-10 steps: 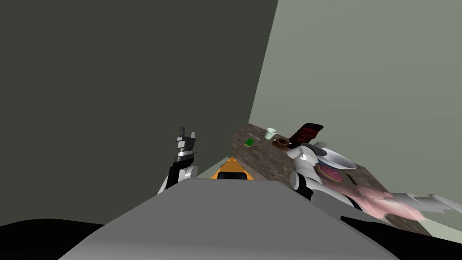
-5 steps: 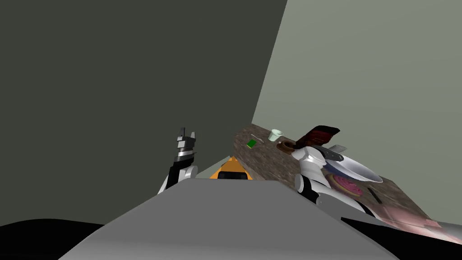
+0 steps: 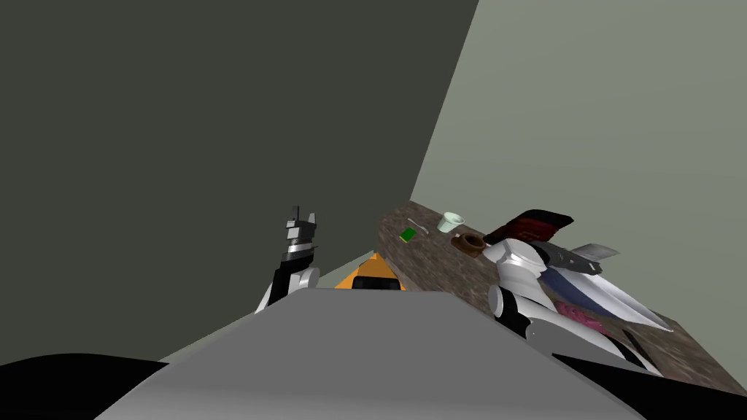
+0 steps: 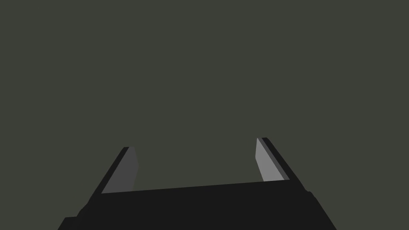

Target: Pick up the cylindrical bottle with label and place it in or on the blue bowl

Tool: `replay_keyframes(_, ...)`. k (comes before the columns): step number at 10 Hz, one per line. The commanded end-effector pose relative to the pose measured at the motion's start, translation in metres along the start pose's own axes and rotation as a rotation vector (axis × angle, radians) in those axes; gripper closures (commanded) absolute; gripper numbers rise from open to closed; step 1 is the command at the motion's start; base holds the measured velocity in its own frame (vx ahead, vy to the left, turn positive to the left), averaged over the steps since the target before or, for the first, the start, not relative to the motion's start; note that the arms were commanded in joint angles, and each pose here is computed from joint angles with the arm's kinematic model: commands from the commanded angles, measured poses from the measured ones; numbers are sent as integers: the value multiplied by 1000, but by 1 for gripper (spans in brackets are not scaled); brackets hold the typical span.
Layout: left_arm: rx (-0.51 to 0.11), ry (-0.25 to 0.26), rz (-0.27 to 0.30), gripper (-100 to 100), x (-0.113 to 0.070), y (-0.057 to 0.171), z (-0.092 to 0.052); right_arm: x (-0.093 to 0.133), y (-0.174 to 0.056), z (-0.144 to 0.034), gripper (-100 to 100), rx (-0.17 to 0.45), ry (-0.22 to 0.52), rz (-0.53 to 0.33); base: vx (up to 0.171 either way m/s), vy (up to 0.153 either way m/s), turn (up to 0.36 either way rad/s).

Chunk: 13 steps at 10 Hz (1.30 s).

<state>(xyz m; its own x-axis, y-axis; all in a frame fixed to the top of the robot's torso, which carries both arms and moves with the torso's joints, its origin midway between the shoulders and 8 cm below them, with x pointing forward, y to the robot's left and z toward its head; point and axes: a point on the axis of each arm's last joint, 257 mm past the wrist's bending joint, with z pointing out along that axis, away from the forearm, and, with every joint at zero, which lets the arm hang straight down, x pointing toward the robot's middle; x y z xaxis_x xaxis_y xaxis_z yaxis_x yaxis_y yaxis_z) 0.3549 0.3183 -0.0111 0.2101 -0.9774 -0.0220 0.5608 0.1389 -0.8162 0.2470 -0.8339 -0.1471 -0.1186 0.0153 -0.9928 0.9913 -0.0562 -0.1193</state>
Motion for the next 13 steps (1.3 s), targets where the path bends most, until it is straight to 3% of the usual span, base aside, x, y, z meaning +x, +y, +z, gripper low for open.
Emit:
replay_keyframes(1,0,0,0,0,0,0,0,-2,-14,4,100,38,-9,-8,17,-66,54)
replay_keyframes(2,0,0,0,0,0,0,0,-1,-8,4,100,22,-5,-5,8,-31,13)
replay_keyframes(3,0,0,0,0,0,0,0,-1,-9,4,-100,26,-7,-4,0,0,0)
replay_keyframes(7,0,0,0,0,0,0,0,1,-8,3,-100,23,-3,-6,0,1,6)
replay_keyframes(8,0,0,0,0,0,0,0,2,-8,3,0,22,-2,-7,0,0,0)
replay_keyframes(9,0,0,0,0,0,0,0,-2,-6,-1,-100,45,-1,-13,-41,-30,132)
replay_keyframes(11,0,0,0,0,0,0,0,-10,-2,-8,-100,86,2,-25,-90,28,260)
replay_keyframes(13,0,0,0,0,0,0,0,-10,-3,-8,-100,89,2,-25,-30,-20,42)
